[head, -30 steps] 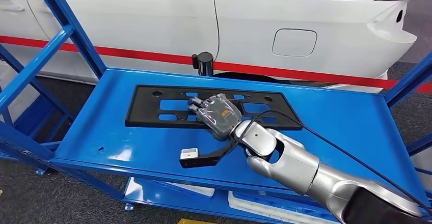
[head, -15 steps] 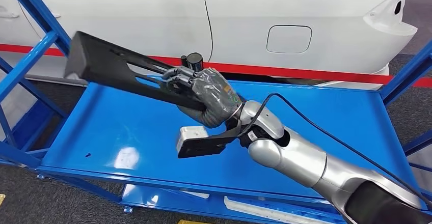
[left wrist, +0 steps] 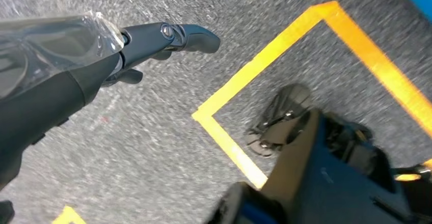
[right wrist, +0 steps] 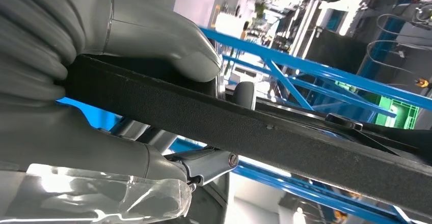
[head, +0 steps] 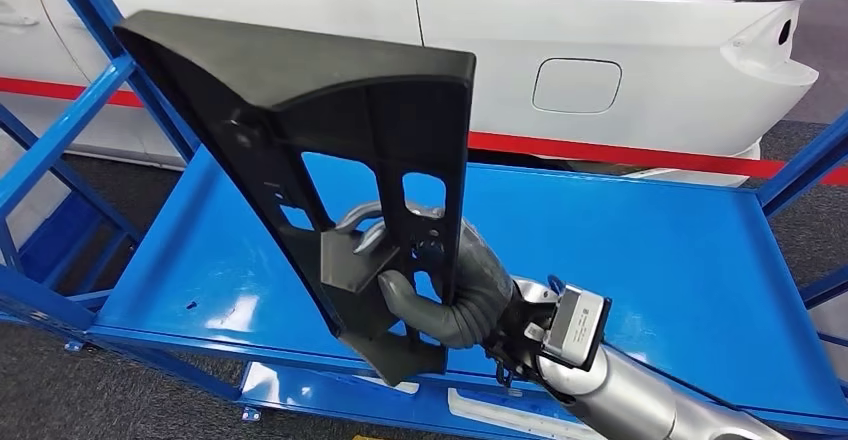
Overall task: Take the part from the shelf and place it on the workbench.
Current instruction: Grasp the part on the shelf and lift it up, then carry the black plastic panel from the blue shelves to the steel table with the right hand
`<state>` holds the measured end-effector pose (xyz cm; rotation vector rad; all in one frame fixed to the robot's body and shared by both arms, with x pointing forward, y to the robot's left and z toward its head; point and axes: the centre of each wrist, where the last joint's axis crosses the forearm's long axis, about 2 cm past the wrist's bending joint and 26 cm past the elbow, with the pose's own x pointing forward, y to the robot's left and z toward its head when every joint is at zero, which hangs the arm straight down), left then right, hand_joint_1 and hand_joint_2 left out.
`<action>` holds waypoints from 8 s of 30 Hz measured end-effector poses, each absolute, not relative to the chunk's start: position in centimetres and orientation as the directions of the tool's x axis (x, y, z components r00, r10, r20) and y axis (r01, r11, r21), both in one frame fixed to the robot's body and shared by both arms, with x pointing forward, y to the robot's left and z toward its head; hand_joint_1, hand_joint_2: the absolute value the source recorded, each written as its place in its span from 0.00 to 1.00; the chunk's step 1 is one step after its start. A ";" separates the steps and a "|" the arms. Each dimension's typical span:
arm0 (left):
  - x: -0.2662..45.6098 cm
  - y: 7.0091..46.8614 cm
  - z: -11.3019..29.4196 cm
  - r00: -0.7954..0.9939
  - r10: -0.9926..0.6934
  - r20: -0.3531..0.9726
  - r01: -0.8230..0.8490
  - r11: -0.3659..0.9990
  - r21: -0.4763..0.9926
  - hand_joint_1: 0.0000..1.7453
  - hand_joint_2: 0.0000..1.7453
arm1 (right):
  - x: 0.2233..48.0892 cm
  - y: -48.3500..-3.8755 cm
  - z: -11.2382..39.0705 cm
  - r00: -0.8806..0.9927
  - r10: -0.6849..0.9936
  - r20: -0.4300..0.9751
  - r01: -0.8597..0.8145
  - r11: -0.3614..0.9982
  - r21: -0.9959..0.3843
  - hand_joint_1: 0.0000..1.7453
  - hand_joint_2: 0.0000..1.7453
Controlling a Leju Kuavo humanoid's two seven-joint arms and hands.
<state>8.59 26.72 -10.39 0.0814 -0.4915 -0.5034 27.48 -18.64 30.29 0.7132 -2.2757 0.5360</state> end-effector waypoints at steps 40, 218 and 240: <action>8.8 25.2 -10.2 0.821 -0.364 0.441 0.291 0.930 0.225 0.00 1.00 | 25.1 -20.4 27.2 -0.510 -0.334 0.793 -0.555 0.832 -0.007 1.00 1.00; 7.3 29.8 -10.7 0.892 -0.328 0.311 0.248 0.930 0.271 0.00 1.00 | 27.0 -17.0 27.1 -0.494 -0.499 0.712 -0.630 0.770 0.102 1.00 1.00; 7.3 30.1 -10.7 0.892 -0.330 0.308 0.245 0.927 0.283 0.00 1.00 | 27.0 -16.5 26.8 -0.487 -0.513 0.707 -0.640 0.760 0.111 1.00 1.00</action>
